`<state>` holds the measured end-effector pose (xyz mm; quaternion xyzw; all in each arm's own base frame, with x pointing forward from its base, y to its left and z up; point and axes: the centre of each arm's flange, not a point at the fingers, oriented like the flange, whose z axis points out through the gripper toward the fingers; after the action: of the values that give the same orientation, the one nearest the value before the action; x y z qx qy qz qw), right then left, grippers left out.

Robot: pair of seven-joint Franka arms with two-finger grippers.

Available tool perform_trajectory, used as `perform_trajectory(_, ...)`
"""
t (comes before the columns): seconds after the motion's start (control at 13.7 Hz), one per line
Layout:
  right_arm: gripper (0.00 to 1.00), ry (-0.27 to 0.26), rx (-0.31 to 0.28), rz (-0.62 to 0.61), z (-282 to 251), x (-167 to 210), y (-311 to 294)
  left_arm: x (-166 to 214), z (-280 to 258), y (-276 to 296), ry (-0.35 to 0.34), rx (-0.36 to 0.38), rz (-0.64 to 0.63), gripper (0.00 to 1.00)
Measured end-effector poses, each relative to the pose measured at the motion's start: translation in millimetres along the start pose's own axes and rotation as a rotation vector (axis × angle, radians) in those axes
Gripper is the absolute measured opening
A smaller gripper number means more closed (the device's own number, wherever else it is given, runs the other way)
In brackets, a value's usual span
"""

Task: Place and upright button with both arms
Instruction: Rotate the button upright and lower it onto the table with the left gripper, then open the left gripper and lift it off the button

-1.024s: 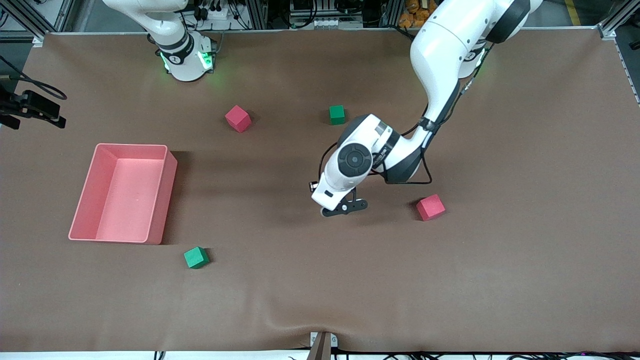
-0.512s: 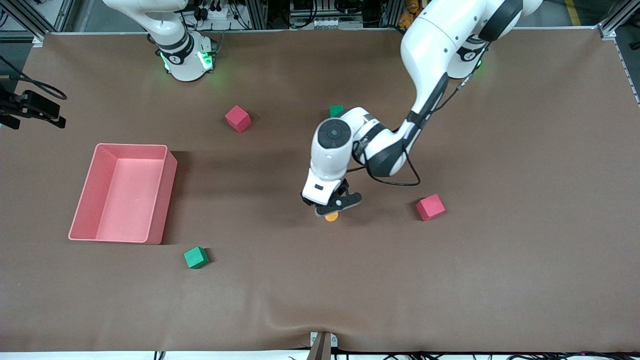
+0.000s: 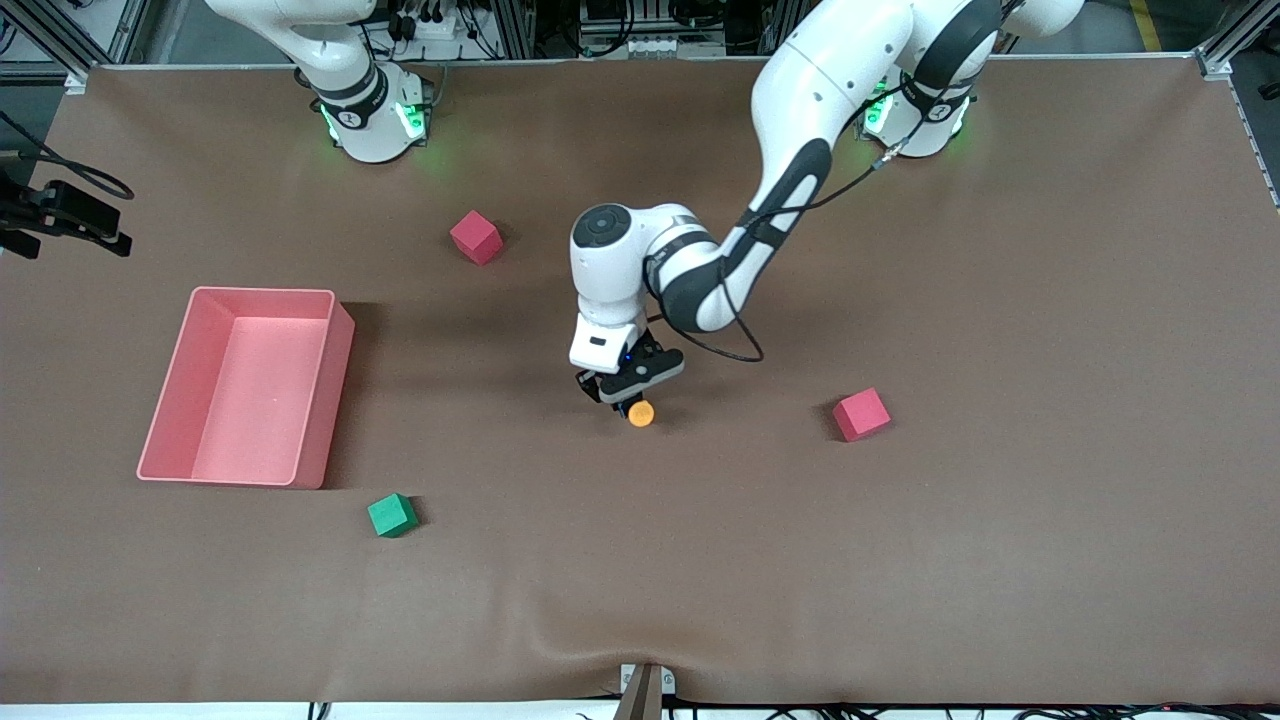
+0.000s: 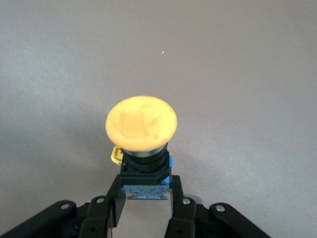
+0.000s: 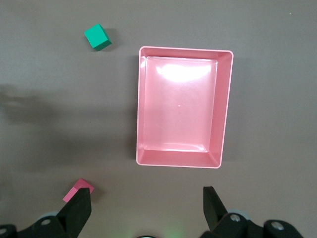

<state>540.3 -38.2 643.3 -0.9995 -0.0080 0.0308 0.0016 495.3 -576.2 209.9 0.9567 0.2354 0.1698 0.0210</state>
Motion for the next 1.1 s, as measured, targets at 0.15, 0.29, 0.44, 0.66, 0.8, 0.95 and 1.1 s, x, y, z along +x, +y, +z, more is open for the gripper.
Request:
perform_trajectory(0.15,1.0,0.0,0.0,0.0,0.0,0.0,0.0,-26.5,17.5,-3.4,0.05,0.013,0.002,0.41)
perform_trajectory(0.29,1.0,0.0,0.0,0.0,0.0,0.0,0.0,-45.9,32.1,-7.0,0.093,0.015,-0.004,0.41)
perform_trajectory(0.44,1.0,0.0,0.0,0.0,0.0,0.0,0.0,-51.6,31.8,-6.4,0.116,0.008,-0.003,0.41)
perform_trajectory(0.66,1.0,-0.001,0.0,0.0,0.1,-0.1,0.0,-53.8,32.1,-6.7,0.124,0.008,0.005,0.41)
perform_trajectory(0.8,1.0,-0.001,0.0,0.0,0.1,-0.1,0.0,-54.8,32.4,-6.8,0.126,0.009,0.009,0.41)
perform_trajectory(0.95,1.0,-0.001,0.0,0.0,0.1,-0.1,0.0,-57.4,33.2,-7.2,0.136,0.009,0.022,0.41)
perform_trajectory(1.1,1.0,-0.001,0.0,0.0,0.1,-0.1,0.0,-62.0,35.0,-7.8,0.138,0.011,0.031,0.45)
